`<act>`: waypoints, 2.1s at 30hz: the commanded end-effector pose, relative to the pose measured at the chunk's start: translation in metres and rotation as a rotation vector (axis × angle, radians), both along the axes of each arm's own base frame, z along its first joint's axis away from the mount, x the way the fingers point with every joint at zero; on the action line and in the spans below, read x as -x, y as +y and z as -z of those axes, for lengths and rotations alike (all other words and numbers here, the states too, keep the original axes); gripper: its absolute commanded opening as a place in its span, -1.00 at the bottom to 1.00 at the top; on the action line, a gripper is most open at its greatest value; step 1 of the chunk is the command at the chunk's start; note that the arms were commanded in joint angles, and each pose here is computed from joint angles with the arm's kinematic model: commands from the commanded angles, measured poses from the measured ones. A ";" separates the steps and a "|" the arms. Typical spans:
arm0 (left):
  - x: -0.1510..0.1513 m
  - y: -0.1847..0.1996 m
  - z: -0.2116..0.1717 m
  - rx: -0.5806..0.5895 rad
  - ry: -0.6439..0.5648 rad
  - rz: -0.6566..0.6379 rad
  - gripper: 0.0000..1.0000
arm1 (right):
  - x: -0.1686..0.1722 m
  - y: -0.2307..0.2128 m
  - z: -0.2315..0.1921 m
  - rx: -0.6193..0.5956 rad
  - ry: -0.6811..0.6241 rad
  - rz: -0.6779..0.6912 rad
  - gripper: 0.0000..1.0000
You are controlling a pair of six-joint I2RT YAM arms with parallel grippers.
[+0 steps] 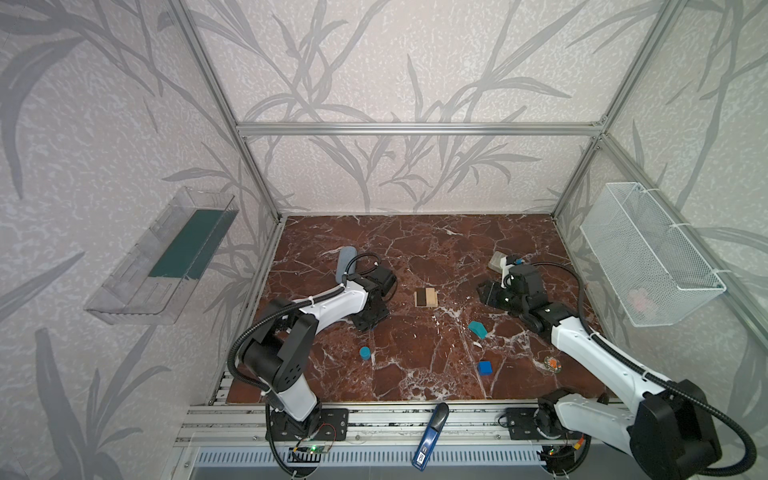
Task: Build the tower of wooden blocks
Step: 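Lower the left gripper around the blue cube and close, then lift the blue cube with the left gripper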
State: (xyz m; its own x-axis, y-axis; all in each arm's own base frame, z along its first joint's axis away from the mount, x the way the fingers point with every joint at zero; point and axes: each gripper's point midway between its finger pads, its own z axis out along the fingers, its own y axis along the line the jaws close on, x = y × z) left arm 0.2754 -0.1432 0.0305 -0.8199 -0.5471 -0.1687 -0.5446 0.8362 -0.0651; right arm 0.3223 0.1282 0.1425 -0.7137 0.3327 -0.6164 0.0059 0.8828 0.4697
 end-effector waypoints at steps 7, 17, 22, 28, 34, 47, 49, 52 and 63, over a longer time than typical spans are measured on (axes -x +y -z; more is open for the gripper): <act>-0.001 0.009 0.000 -0.044 -0.003 0.004 -0.25 | -0.001 -0.001 0.004 -0.001 0.004 -0.001 -0.01; -0.001 0.012 -0.004 -0.069 -0.005 0.043 -0.21 | -0.002 0.001 0.006 -0.005 0.010 -0.005 -0.01; -0.001 0.014 -0.006 -0.084 -0.004 0.054 -0.04 | -0.002 0.001 0.006 -0.006 0.011 -0.007 -0.01; -0.002 0.016 -0.008 -0.095 -0.008 0.061 -0.09 | -0.002 0.001 0.006 -0.006 0.010 -0.006 -0.01; -0.004 0.015 -0.008 -0.095 -0.009 0.066 -0.25 | -0.003 0.002 0.005 -0.005 0.008 -0.007 0.00; -0.006 0.013 -0.012 -0.098 -0.018 0.098 -0.77 | -0.003 0.001 0.007 -0.002 0.011 -0.005 -0.01; -0.007 0.013 -0.015 -0.097 -0.027 0.111 -0.93 | -0.003 0.001 0.006 -0.002 0.010 -0.005 -0.01; -0.010 0.011 -0.022 -0.095 -0.045 0.138 -1.00 | -0.003 0.001 0.006 -0.004 0.009 -0.005 -0.01; -0.030 -0.015 -0.064 -0.079 -0.114 0.309 -1.00 | -0.004 0.003 0.006 -0.014 0.008 -0.008 -0.01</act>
State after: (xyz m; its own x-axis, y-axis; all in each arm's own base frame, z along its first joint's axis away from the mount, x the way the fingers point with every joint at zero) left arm 0.3005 -0.1561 0.0738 -0.9102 -0.3169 -0.2667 -0.3158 0.9476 -0.0482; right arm 0.3234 0.1303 0.1377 -0.7244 0.3295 -0.6055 0.0055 0.8811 0.4728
